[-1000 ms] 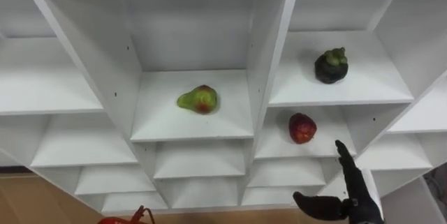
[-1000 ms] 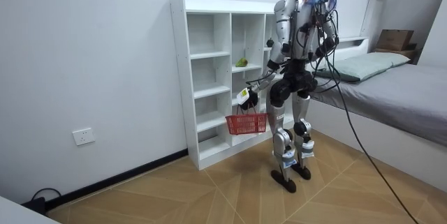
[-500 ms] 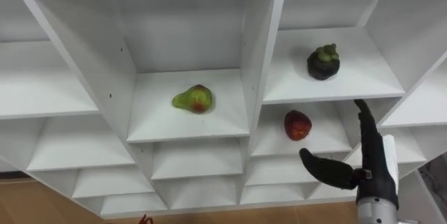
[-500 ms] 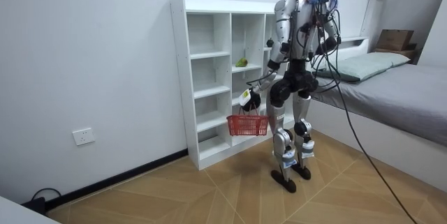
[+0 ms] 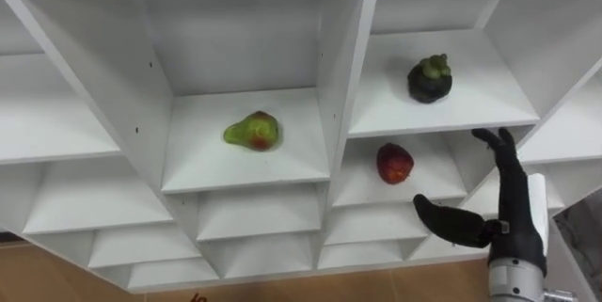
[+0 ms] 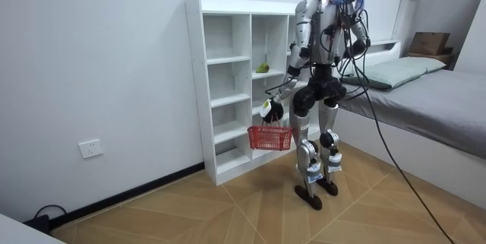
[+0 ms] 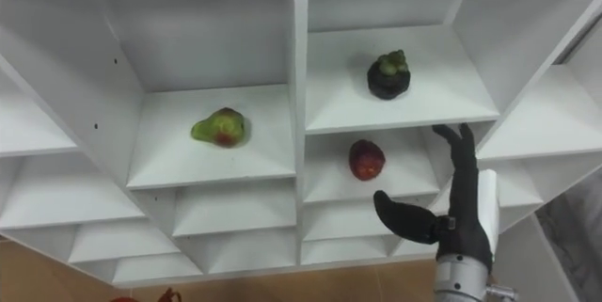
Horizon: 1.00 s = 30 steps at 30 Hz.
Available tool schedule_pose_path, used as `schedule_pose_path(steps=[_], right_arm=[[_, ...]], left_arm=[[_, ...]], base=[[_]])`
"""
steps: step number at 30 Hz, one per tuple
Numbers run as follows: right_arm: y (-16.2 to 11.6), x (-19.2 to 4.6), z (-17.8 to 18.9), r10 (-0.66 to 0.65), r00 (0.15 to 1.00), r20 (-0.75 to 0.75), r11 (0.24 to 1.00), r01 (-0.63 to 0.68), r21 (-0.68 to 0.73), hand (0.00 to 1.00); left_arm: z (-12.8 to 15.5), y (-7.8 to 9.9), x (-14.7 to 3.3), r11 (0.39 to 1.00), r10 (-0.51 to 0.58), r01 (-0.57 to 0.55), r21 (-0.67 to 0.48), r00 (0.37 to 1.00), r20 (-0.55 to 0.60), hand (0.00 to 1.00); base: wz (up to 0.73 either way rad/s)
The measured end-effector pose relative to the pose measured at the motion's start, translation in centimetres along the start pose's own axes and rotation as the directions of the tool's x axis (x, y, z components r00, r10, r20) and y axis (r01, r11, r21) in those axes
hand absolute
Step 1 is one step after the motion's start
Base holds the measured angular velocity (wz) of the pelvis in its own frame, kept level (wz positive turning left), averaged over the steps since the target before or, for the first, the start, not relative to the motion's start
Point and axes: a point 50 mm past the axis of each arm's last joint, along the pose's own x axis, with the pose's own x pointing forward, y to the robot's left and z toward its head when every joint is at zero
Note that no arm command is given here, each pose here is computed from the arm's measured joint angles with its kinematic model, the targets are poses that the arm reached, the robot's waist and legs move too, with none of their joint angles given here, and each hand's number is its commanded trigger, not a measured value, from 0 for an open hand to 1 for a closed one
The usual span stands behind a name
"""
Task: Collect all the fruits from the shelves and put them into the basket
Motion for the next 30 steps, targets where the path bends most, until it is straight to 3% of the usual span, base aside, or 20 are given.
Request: schedule_pose_path(steps=[14,30], right_arm=[[-1.4,1.9,0.7,-0.059,0.998,-0.006,0.998,0.059,-0.015,0.00],[-1.9,2.2,1.1,-0.078,0.997,0.004,0.997,0.078,-0.027,0.00]], left_arm=[[0.4,0.7,0.4,1.000,-0.015,0.015,0.026,1.000,0.002,1.00],[0.4,0.8,0.4,1.000,-0.015,0.015,0.020,1.000,0.005,1.00]], base=[[0.00],[0.00]])
